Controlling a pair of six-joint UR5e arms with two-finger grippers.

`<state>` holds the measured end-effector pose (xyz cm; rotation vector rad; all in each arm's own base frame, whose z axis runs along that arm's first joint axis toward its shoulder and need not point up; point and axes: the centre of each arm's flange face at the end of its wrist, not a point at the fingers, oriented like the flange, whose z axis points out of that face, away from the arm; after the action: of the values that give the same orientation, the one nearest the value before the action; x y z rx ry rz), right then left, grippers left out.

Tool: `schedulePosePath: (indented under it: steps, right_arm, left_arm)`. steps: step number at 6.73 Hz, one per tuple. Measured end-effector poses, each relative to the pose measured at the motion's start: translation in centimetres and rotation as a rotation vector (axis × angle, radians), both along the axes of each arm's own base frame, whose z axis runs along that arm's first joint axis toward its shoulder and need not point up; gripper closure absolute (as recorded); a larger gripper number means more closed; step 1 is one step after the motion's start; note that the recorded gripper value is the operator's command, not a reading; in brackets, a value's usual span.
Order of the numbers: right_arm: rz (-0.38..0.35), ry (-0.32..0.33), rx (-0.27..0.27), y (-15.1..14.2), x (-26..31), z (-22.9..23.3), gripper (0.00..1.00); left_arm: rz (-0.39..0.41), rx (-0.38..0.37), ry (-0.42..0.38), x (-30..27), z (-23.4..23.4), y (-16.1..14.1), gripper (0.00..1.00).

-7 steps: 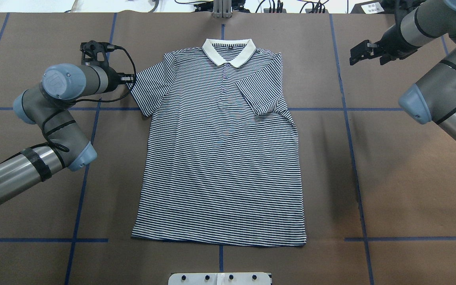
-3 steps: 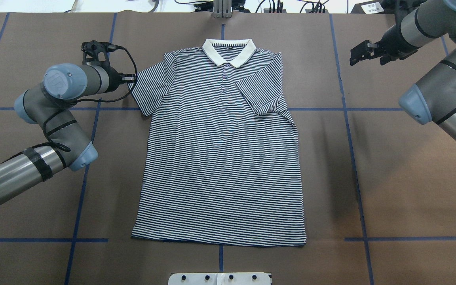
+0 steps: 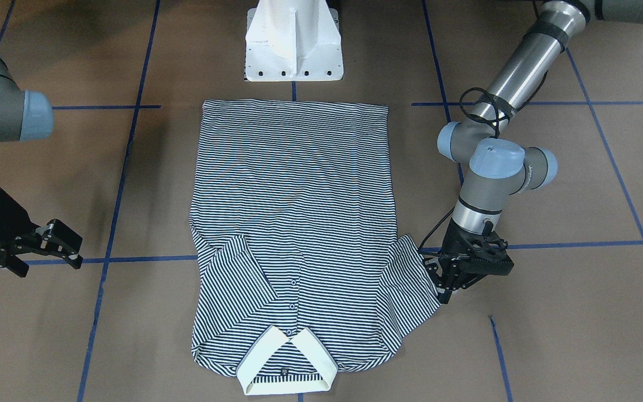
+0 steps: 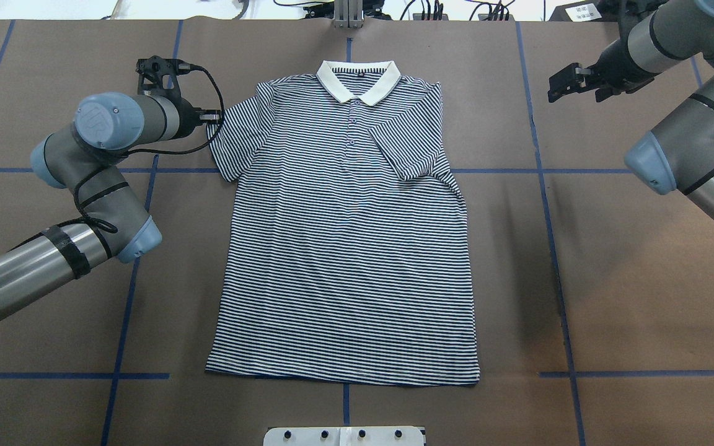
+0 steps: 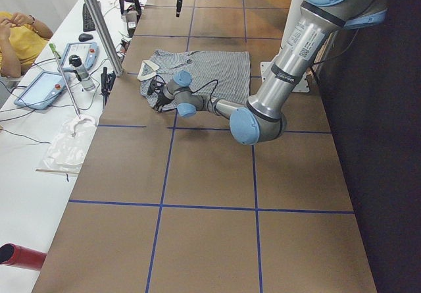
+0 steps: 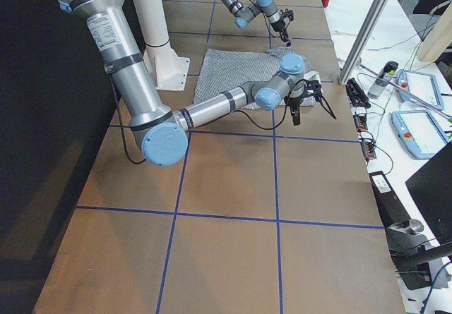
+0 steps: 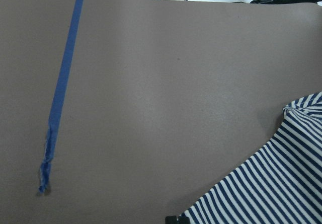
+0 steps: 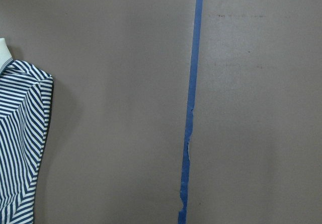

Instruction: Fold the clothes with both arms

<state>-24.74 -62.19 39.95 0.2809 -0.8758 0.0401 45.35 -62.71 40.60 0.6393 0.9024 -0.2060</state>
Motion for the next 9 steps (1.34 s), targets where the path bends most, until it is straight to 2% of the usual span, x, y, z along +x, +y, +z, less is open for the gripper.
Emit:
schedulePosePath:
  steps: [3, 5, 7, 8, 9]
  right_arm:
    - [0.001, 0.0, 0.0, 0.0, 0.0, -0.1, 0.0]
    - [0.004, -0.001, -0.001, 0.0, 0.0, -0.1, 0.0]
    - [0.006, -0.004, -0.001, 0.0, 0.0, -0.3, 0.0]
    - [0.007, -0.005, -0.002, 0.0, 0.0, -0.3, 0.0]
    - [0.008, -0.006, -0.001, 0.0, 0.0, -0.4, 0.0]
  left_arm:
    - [-0.001, -0.049, -0.002, 1.6, -7.4, 0.2, 1.0]
    - [0.001, -0.137, 0.027, 6.6, -12.8, 2.6, 1.0]
    - [0.001, -0.178, 0.058, 11.7, -16.9, 5.3, 1.0]
    - [0.003, -0.187, 0.059, 13.0, -17.5, 5.6, 0.62]
    - [0.008, -0.187, 0.053, 13.6, -17.7, 5.6, 0.01]
